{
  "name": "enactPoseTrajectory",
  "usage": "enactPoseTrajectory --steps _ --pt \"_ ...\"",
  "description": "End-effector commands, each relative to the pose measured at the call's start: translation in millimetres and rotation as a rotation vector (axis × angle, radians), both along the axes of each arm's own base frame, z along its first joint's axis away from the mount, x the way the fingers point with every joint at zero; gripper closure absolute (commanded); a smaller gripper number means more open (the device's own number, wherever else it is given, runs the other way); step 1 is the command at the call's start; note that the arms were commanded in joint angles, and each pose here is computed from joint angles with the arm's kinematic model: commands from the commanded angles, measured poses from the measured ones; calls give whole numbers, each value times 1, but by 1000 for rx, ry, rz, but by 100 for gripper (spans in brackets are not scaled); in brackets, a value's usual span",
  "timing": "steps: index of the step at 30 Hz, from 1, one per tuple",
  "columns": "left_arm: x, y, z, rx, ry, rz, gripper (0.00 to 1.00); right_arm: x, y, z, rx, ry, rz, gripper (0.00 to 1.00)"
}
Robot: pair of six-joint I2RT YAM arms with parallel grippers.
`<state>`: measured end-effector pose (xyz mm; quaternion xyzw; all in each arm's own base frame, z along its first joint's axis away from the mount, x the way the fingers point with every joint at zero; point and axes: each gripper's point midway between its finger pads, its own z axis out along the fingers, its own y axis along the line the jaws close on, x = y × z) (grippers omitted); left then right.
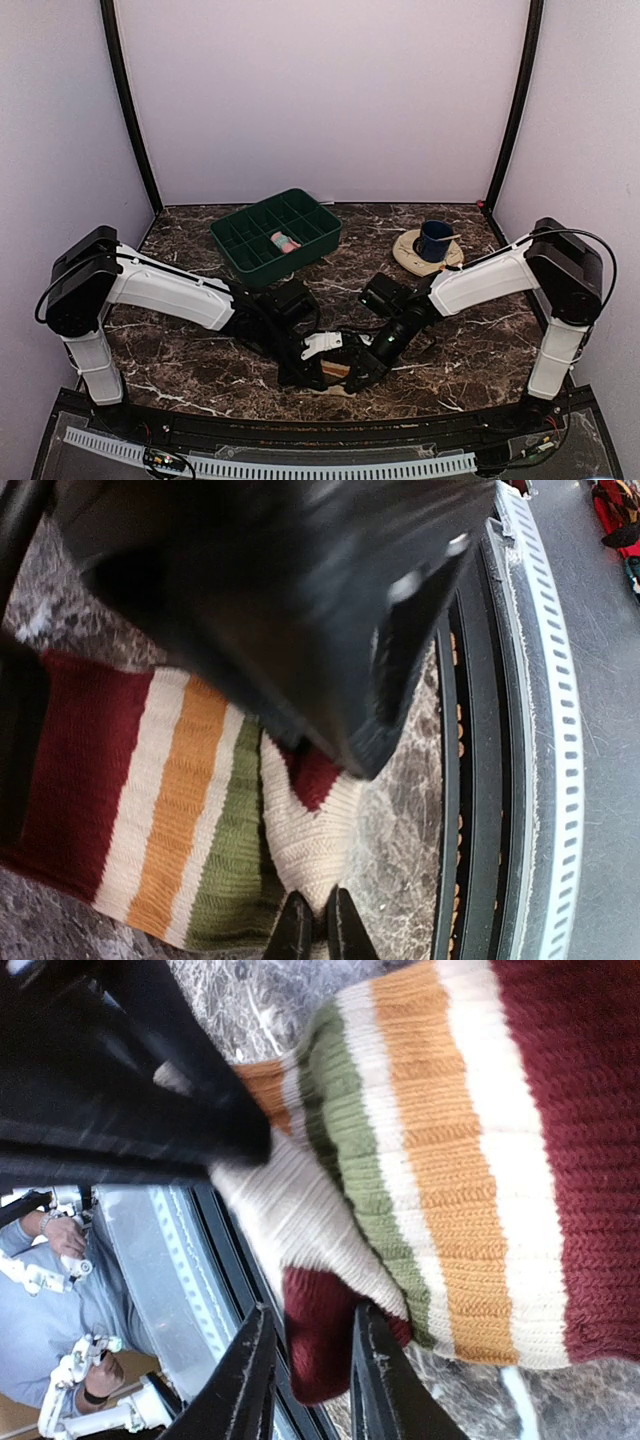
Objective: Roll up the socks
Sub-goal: Roll the sock at the center of the board.
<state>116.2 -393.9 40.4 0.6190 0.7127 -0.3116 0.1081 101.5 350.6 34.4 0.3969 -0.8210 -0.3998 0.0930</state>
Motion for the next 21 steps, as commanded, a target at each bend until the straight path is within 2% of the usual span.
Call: enactPoseTrajectory --steps 1,12,21 --pt "-10 7 -3 39 122 -20 100 9 -6 1 -7 -37 -45 75" --pt "-12 2 -3 48 247 -35 100 24 -18 -1 -22 -75 -146 73" --pt "-10 0 -1 46 351 -29 100 50 -31 5 -49 -194 -265 73"
